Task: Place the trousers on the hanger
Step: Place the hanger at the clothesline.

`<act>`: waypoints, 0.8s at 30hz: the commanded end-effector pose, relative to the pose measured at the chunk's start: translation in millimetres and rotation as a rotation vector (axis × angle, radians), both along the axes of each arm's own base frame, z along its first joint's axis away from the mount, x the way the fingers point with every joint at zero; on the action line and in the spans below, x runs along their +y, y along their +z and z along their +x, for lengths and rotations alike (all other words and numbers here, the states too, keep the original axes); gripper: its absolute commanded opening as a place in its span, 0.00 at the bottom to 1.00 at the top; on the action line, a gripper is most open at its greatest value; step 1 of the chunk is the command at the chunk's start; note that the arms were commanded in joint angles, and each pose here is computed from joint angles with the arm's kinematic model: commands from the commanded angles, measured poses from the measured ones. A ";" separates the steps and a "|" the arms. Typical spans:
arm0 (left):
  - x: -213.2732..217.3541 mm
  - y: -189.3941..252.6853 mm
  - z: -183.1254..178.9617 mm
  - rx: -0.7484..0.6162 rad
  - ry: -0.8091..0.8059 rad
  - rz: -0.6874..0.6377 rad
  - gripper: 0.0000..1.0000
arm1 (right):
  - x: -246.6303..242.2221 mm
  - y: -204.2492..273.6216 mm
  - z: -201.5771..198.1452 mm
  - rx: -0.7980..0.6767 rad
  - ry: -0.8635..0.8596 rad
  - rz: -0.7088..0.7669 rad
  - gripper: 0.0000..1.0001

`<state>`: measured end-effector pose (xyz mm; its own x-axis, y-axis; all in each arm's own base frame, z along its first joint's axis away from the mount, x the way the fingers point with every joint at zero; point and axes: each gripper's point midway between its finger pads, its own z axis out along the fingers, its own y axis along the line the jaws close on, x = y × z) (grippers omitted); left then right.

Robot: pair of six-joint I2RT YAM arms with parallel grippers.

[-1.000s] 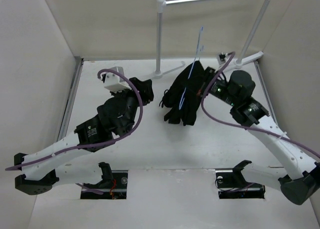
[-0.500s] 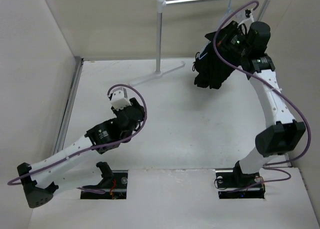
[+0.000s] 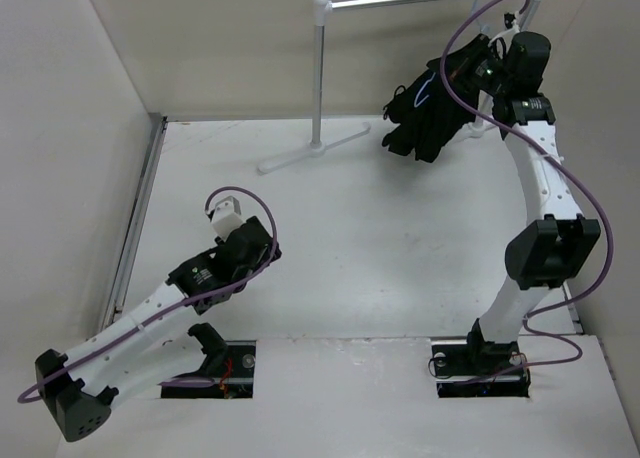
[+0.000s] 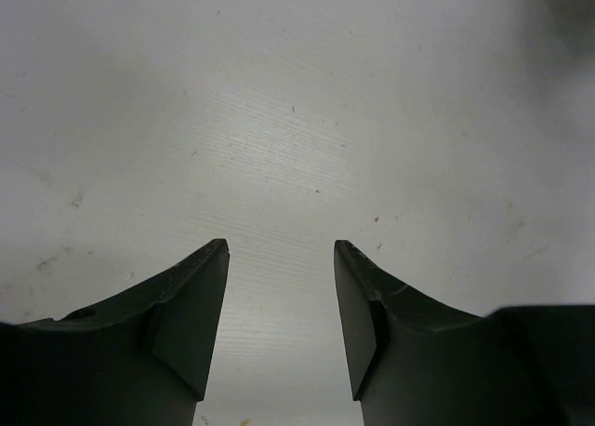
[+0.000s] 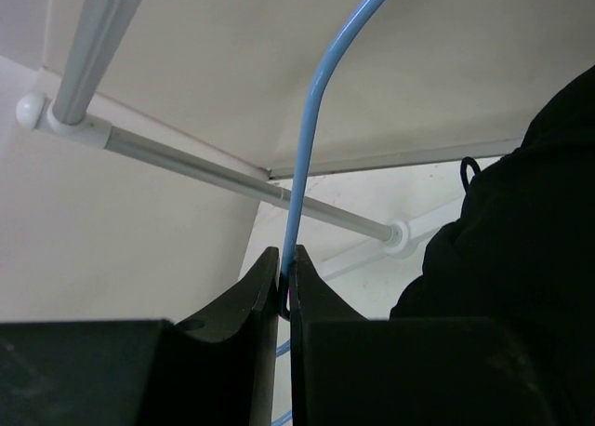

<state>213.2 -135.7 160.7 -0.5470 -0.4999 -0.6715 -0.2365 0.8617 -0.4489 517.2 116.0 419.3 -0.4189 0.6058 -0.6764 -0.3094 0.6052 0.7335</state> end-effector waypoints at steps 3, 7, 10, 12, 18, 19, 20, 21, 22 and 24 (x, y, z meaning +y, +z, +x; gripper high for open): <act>-0.2 2.3 1.7 0.006 0.018 -0.031 0.48 | -8.7 45.9 1.8 -0.171 0.003 -0.018 0.00; 3.3 3.4 2.7 0.005 0.029 -0.040 0.49 | -18.4 35.3 6.8 -0.145 -0.016 -0.016 0.00; 4.4 2.6 3.1 0.009 0.033 -0.041 0.50 | -23.6 27.0 8.6 -0.124 -0.032 -0.014 0.03; 5.8 -0.6 3.2 0.023 0.038 -0.032 0.51 | -27.1 23.8 8.7 -0.114 -0.051 -0.008 0.13; 12.4 -0.3 9.1 0.057 0.067 -0.008 0.60 | -27.9 31.9 2.3 -0.121 -0.065 -0.002 0.68; 13.1 0.1 10.8 0.060 0.070 -0.008 0.61 | -28.5 36.2 -1.3 -0.127 -0.067 -0.002 0.73; 13.1 1.5 12.5 0.061 0.069 -0.011 0.61 | -28.9 41.2 -5.1 -0.135 -0.071 -0.002 0.78; 13.6 2.8 14.2 0.061 0.070 -0.013 0.61 | -30.4 44.8 -8.1 -0.139 -0.079 -0.003 0.80; 14.0 3.8 16.1 0.063 0.069 -0.014 0.61 | -32.9 47.8 -11.7 -0.141 -0.089 -0.005 0.83; 16.2 4.9 19.8 0.070 0.070 -0.006 0.63 | -39.5 53.6 -21.7 -0.144 -0.120 -0.013 0.92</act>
